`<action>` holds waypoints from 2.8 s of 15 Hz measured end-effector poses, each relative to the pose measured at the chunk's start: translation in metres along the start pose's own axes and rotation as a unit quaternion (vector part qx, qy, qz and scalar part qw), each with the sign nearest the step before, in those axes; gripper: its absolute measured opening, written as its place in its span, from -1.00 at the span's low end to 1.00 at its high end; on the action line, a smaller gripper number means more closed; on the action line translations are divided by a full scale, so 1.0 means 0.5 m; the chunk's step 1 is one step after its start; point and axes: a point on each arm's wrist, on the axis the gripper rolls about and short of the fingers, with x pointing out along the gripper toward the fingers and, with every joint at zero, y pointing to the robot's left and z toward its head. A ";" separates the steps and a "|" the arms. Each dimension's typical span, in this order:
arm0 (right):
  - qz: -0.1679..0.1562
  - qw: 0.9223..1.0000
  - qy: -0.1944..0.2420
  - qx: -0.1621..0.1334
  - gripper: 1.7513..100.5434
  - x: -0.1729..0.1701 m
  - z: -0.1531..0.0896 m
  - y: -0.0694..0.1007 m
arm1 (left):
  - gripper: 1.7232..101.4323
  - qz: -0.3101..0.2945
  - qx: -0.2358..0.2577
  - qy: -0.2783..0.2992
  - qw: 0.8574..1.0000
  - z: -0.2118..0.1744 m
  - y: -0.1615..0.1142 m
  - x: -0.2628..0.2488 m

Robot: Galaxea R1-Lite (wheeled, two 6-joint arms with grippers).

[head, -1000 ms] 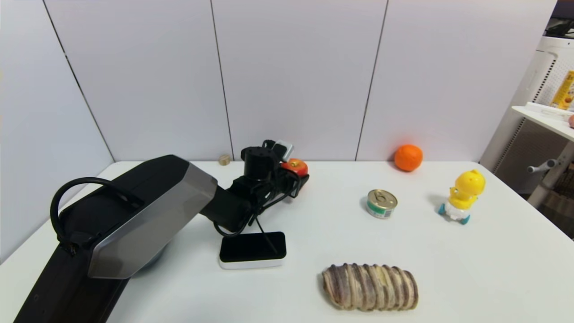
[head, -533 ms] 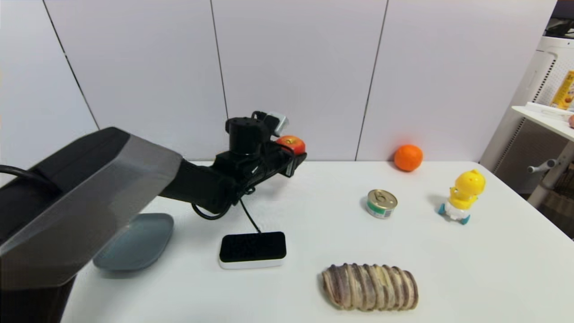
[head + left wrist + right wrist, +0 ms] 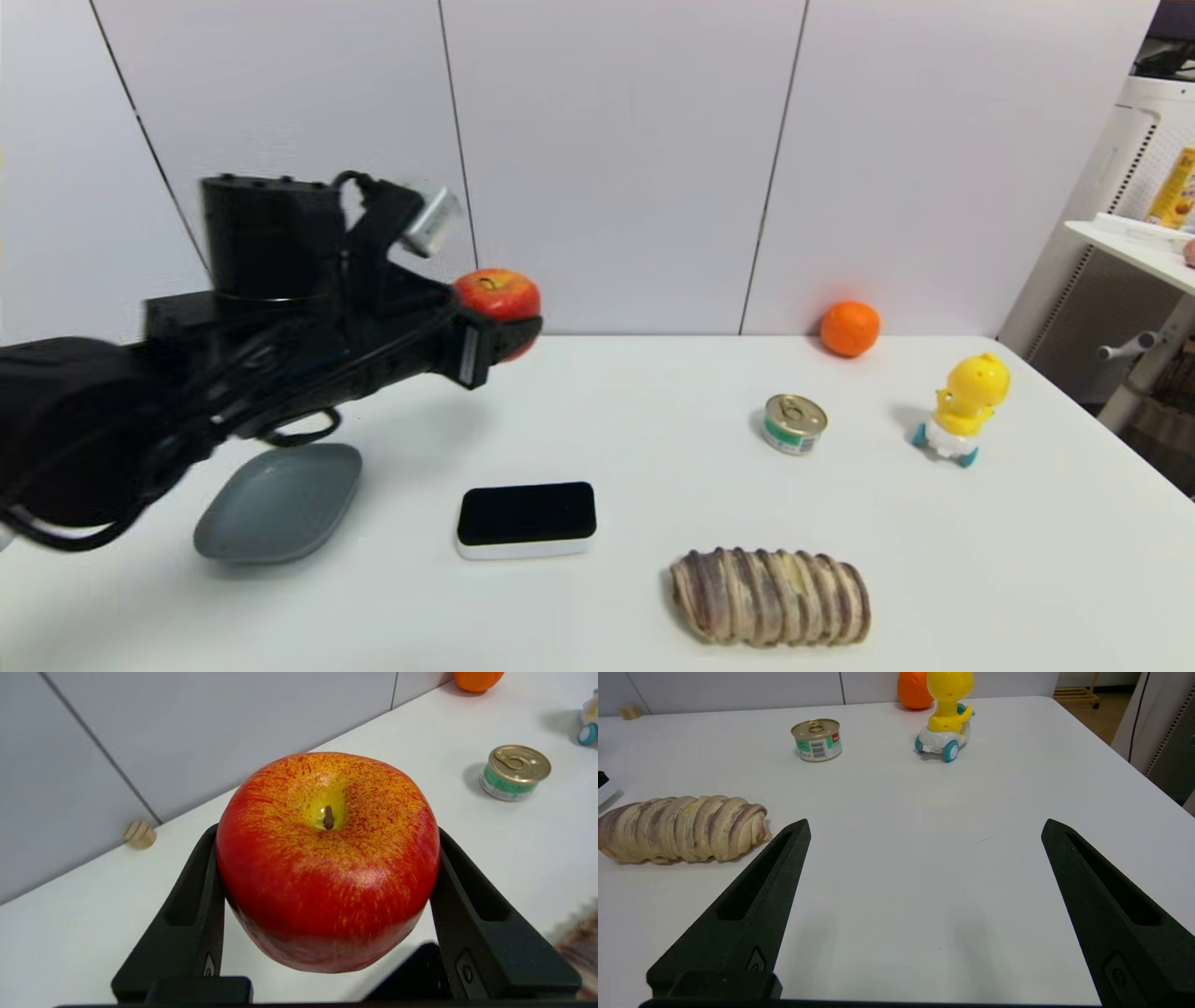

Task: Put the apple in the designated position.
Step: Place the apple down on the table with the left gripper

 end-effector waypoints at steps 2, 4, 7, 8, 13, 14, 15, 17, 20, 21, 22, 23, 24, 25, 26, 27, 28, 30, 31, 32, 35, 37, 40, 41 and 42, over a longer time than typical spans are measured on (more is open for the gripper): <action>0.000 1.000 0.000 0.000 0.95 0.000 0.000 0.000 | 0.37 0.030 -0.006 0.015 0.999 -0.026 0.017 -0.101; 0.000 1.000 0.000 0.000 0.95 0.000 0.000 0.000 | 0.37 0.085 -0.018 0.039 0.995 -0.080 0.031 -0.185; 0.000 1.000 0.000 0.000 0.95 0.000 0.000 0.000 | 0.37 0.152 -0.041 0.061 0.986 -0.150 0.033 -0.257; 0.000 1.000 0.000 0.000 0.95 0.000 0.000 0.000 | 0.37 0.169 -0.054 0.067 0.982 -0.174 0.030 -0.272; 0.000 1.000 0.000 0.000 0.95 0.000 0.000 0.000 | 0.37 0.258 -0.112 0.082 0.956 -0.242 0.026 -0.293; 0.000 1.000 0.000 0.000 0.95 0.000 0.000 0.000 | 0.37 0.263 -0.121 0.090 0.953 -0.249 0.026 -0.288; 0.000 1.000 0.000 0.000 0.95 0.000 0.000 0.000 | 0.37 0.265 -0.128 0.095 0.951 -0.255 0.026 -0.283; 0.000 1.000 0.000 0.000 0.95 0.000 0.000 0.000 | 0.36 0.269 -0.134 0.112 0.947 -0.272 0.027 -0.274; 0.000 1.000 0.000 0.000 0.95 0.000 0.000 0.000 | 0.36 0.276 -0.149 0.126 0.941 -0.295 0.029 -0.261; 0.000 1.000 0.000 0.000 0.95 0.000 0.000 0.000 | 0.36 0.277 -0.152 0.133 0.939 -0.303 0.029 -0.258; 0.000 1.000 0.000 0.000 0.95 0.000 0.000 0.000 | 0.36 0.277 -0.157 0.138 0.938 -0.310 0.028 -0.257; 0.000 1.000 0.000 0.000 0.95 0.000 0.000 0.000 | 0.36 0.277 -0.160 0.144 0.936 -0.316 0.027 -0.256; 0.000 1.000 0.000 0.000 0.95 0.000 0.000 0.000 | 0.36 0.278 -0.162 0.147 0.935 -0.320 0.027 -0.256; 0.000 1.000 0.000 0.000 0.95 0.000 0.000 0.000 | 0.36 0.278 -0.163 0.152 0.934 -0.325 0.026 -0.257; 0.000 1.000 0.000 0.000 0.95 0.000 0.000 0.000 | 0.36 0.278 -0.166 0.154 0.933 -0.327 0.026 -0.257; 0.000 1.000 0.000 0.000 0.95 0.000 0.000 0.000 | 0.36 0.279 -0.167 0.156 0.933 -0.329 0.025 -0.257; 0.000 1.000 0.000 0.000 0.95 0.000 0.000 0.000 | 0.35 0.279 -0.167 0.158 0.932 -0.330 0.025 -0.257; 0.000 1.000 0.000 0.000 0.95 0.000 0.000 0.000 | 0.35 0.279 -0.167 0.160 0.932 -0.331 0.025 -0.256; 0.000 1.000 0.000 0.000 0.95 0.000 0.000 0.000 | 0.35 0.279 -0.167 0.161 0.932 -0.332 0.025 -0.255; 0.000 1.000 0.000 0.000 0.95 0.000 0.000 0.000 | 0.35 0.279 -0.167 0.162 0.932 -0.332 0.025 -0.255; 0.000 1.000 0.000 0.000 0.95 0.000 0.000 0.000 | 0.51 0.278 -0.166 0.165 0.931 -0.334 0.025 -0.254; 0.000 1.000 0.000 0.000 0.95 0.000 0.000 0.000 | 0.61 0.278 -0.166 0.164 0.932 -0.332 0.026 -0.253; 0.000 1.000 0.000 0.000 0.95 0.000 0.000 0.000 | 0.70 0.277 -0.164 0.159 0.934 -0.328 0.026 -0.254; 0.000 1.000 0.000 0.000 0.95 0.000 0.000 0.000 | 0.73 0.275 -0.162 0.154 0.935 -0.325 0.026 -0.256; 0.000 1.000 0.000 0.000 0.95 0.000 0.000 0.000 | 0.76 0.274 -0.158 0.147 0.937 -0.320 0.026 -0.260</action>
